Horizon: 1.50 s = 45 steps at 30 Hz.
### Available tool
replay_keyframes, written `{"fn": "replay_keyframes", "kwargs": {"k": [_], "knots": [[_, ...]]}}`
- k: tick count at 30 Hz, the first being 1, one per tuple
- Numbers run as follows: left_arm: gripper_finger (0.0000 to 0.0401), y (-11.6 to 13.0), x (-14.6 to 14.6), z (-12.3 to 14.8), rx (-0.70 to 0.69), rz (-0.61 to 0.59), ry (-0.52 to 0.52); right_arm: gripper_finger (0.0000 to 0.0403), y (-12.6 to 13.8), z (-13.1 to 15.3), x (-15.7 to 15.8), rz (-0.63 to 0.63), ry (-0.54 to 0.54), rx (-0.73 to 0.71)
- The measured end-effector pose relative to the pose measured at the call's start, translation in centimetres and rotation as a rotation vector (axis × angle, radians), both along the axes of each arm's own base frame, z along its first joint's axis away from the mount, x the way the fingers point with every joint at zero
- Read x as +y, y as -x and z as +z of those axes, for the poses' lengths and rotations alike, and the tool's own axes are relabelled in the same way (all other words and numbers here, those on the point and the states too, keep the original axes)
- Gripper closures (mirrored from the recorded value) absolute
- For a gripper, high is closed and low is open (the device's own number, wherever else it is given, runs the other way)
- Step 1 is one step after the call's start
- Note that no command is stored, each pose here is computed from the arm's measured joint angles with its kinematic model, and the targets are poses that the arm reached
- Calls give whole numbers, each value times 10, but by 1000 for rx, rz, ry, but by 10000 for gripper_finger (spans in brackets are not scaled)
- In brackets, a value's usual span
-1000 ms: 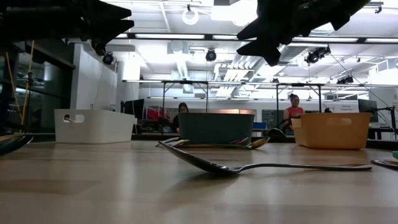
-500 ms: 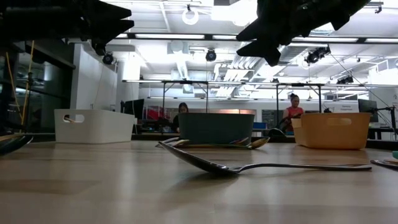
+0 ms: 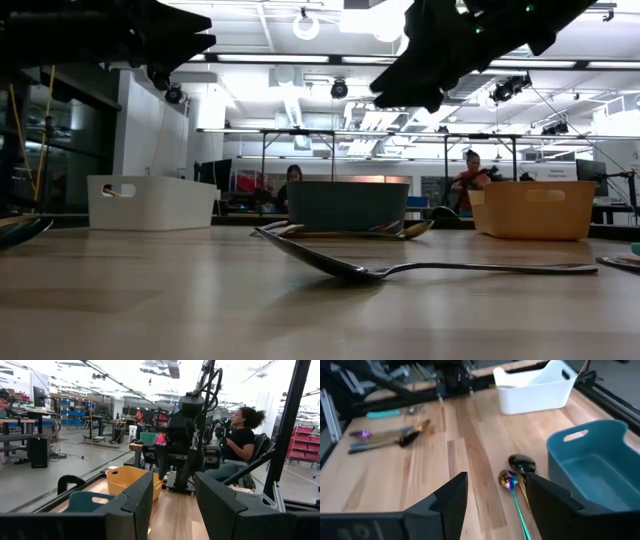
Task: Sort silverware by color (type)
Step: Put the black spoon into the blue bin
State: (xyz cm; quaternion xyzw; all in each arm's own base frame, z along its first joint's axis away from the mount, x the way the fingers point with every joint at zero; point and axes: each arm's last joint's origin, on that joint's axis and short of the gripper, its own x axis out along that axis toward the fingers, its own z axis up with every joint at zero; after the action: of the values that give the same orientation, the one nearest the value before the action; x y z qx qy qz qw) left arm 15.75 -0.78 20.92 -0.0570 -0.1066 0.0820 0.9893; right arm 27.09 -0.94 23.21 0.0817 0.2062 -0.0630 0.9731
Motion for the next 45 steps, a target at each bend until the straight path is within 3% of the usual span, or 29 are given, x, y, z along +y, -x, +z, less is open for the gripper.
{"fn": "replay_keyframes", "kwargs": {"k": [8,15,19,24,29,32,36,40,45], "knots": [[263,-5,-1,5,46,-15,40,210,-20,-30,11,42,4,60],[242,-28,-4,43,489,-24,77,210,-30,-43,29,132,75,55],[229,-41,-14,61,632,-100,83,210,-30,-41,42,192,82,31],[222,-56,-36,55,719,-238,58,210,-28,-39,59,300,61,4],[224,-65,-58,32,833,-280,36,210,-25,-40,74,349,-93,48],[223,-69,-66,14,828,-209,-20,210,-21,-40,92,359,-144,173],[222,-70,-66,-4,766,-114,-86,210,-13,-39,119,301,-69,341],[222,-67,-61,-12,656,-69,-72,210,-16,-41,148,325,-40,377],[222,-61,-57,-4,566,-70,-49,210,-29,-61,176,389,20,445]]}}
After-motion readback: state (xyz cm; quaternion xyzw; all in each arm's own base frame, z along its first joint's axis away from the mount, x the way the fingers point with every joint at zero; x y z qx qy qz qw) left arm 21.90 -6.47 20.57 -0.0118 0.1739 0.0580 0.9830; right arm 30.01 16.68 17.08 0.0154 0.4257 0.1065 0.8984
